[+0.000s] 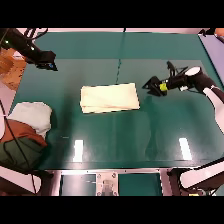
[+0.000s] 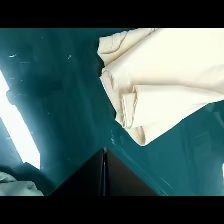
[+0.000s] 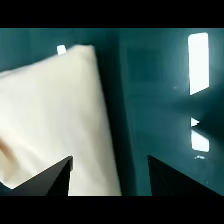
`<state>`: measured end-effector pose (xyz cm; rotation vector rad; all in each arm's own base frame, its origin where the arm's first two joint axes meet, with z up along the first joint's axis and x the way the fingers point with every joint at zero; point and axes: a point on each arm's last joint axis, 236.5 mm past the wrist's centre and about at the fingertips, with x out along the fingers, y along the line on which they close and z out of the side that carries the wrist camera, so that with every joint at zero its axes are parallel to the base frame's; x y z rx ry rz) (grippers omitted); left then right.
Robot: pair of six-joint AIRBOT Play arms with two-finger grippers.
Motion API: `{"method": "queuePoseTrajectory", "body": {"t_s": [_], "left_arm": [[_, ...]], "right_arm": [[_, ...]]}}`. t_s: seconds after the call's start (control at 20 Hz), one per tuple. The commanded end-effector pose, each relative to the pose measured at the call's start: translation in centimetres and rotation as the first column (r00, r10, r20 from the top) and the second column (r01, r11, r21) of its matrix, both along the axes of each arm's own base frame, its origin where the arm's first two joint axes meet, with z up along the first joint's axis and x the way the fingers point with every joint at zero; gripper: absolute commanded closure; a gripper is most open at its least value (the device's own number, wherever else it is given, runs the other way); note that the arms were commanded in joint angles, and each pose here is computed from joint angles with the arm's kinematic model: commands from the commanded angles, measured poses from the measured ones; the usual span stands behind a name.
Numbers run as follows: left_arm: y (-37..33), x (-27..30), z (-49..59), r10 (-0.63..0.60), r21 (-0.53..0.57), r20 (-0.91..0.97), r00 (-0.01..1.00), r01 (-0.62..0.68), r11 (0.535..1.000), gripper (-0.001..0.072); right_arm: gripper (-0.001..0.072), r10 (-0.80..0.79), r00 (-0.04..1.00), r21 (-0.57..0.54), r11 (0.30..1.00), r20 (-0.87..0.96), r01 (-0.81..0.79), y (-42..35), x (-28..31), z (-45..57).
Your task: Fold the shirts.
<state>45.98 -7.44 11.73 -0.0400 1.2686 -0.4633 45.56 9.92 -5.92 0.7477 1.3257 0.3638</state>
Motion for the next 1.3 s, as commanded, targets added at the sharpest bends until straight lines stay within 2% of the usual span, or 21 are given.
{"method": "queuePoseTrajectory", "body": {"t_s": [0.0, 0.1, 0.2, 0.25, 0.35, 0.4, 0.5, 0.6, 0.7, 0.8, 0.95, 1.05, 1.25], "left_arm": [[0.0, 0.1, -0.2, 0.023, -0.007, -0.007, 1.000, -0.023, 1.000, 0.0680], [0.0, 0.1, -0.9, 0.038, -0.010, -0.026, 0.999, -0.039, 0.999, 0.0681], [0.0, -0.1, -1.6, 0.040, -0.010, -0.045, 0.998, -0.040, 0.999, 0.0680], [0.0, -0.2, -1.7, 0.040, -0.010, -0.049, 0.998, -0.040, 0.999, 0.0681], [0.0, -0.2, -1.7, 0.039, -0.010, -0.050, 0.998, -0.040, 0.999, 0.0680], [0.0, -0.2, -1.7, 0.038, -0.010, -0.050, 0.998, -0.039, 0.999, 0.0681], [0.0, -0.3, -1.8, 0.035, -0.010, -0.053, 0.998, -0.036, 0.999, 0.0680], [0.0, -0.3, -1.8, 0.034, -0.009, -0.054, 0.998, -0.035, 0.999, 0.0681], [0.0, -0.4, -1.8, 0.034, -0.009, -0.054, 0.998, -0.034, 0.999, 0.0680], [0.0, -0.4, -1.8, 0.033, -0.009, -0.054, 0.998, -0.034, 0.999, 0.0680], [0.0, -0.3, -1.8, 0.034, -0.009, -0.054, 0.998, -0.034, 0.999, 0.0681], [0.0, -0.3, -1.8, 0.034, -0.009, -0.054, 0.998, -0.035, 0.999, 0.0681], [0.0, -0.3, -1.8, 0.034, -0.010, -0.054, 0.998, -0.035, 0.999, 0.0681]], "right_arm": [[0.0170, 0.016, 0.996, 0.092, 0.996, -0.084, -0.008, 1.9, -1.9, -3.8], [0.0170, 0.042, 0.998, 0.197, 0.980, -0.056, -0.030, 6.0, -1.0, -3.5], [0.0172, 0.083, 0.996, 0.246, 0.967, -0.033, -0.072, 9.5, -0.5, -2.9], [0.0257, 0.112, 0.994, 0.251, 0.962, -0.014, -0.105, 11.1, -0.3, -2.4], [0.0598, 0.153, 0.987, 0.247, 0.956, 0.050, -0.161, 13.1, 0.6, -0.5], [0.0690, 0.167, 0.982, 0.249, 0.951, 0.088, -0.184, 13.4, 1.4, 0.9], [0.0702, 0.128, 0.977, 0.248, 0.954, 0.171, -0.168, 12.1, 3.9, 4.9], [0.0703, 0.029, 0.966, 0.204, 0.975, 0.258, -0.084, 7.3, 6.3, 9.1], [0.0704, -0.078, 0.957, 0.073, 0.996, 0.280, 0.060, -1.2, 6.7, 11.4], [0.0703, -0.193, 0.937, -0.084, 0.970, 0.290, 0.226, -11.2, 4.9, 13.4], [0.0703, -0.396, 0.866, -0.222, 0.855, 0.305, 0.469, -24.7, -0.6, 15.3], [0.0703, -0.533, 0.801, -0.246, 0.767, 0.272, 0.593, -31.4, -5.3, 14.3], [0.0704, -0.752, 0.647, -0.255, 0.606, 0.127, 0.754, -38.9, -15.2, 7.5]]}}
